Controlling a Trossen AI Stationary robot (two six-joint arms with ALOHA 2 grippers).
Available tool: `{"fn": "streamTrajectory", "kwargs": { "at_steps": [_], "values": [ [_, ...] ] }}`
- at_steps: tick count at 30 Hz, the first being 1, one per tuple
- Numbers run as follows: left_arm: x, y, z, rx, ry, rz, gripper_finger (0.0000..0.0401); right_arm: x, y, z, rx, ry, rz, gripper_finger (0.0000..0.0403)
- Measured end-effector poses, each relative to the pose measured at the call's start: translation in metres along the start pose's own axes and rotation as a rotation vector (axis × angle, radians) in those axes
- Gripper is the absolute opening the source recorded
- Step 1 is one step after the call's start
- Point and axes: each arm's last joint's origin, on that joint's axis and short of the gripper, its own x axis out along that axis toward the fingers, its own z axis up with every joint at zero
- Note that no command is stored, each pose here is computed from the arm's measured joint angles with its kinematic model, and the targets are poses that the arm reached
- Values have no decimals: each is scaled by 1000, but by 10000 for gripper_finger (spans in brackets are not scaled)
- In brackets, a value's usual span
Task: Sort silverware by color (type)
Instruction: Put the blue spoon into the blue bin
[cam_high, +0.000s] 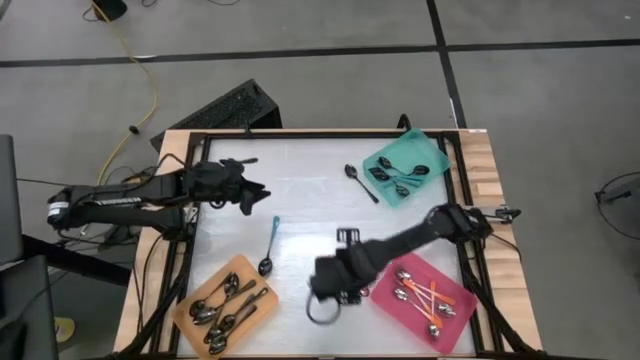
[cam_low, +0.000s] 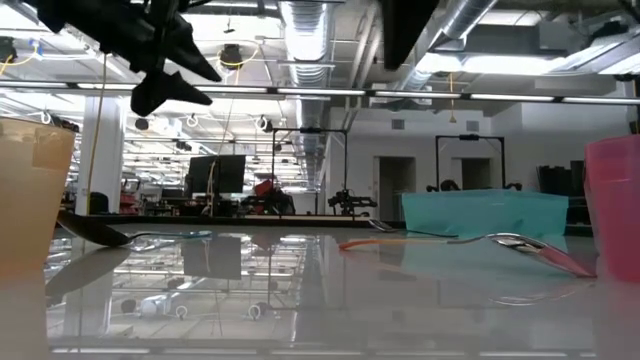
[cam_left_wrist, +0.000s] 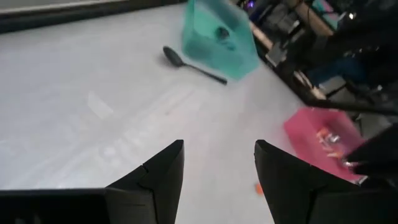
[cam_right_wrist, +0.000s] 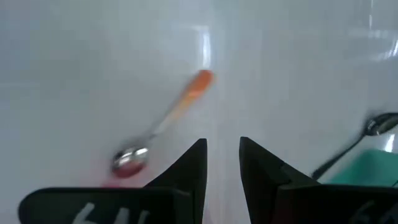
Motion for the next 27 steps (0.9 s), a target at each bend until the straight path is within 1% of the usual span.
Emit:
{"fn": "streamTrajectory", "kwargs": {
  "at_steps": [3,8,12,15,20,27],
  "values": [
    [9,-3,-7,13,43,12,180,-19,22,-14,-3,-52,1,102],
    [27,-12,-24,34,157,23,180,-41,41,-31,73,-104,21,102],
    [43,-17,-42,55,245,73,180,-56,54,-44,107,-172,-12,102],
    [54,-20,-56,49,291,125,180,-58,65,-50,94,-203,-43,102],
    [69,-22,-78,8,356,208,180,-59,69,-52,86,-218,-59,102],
    [84,-24,-103,52,451,307,170,-58,66,-50,95,-228,-81,102]
  ]
}}
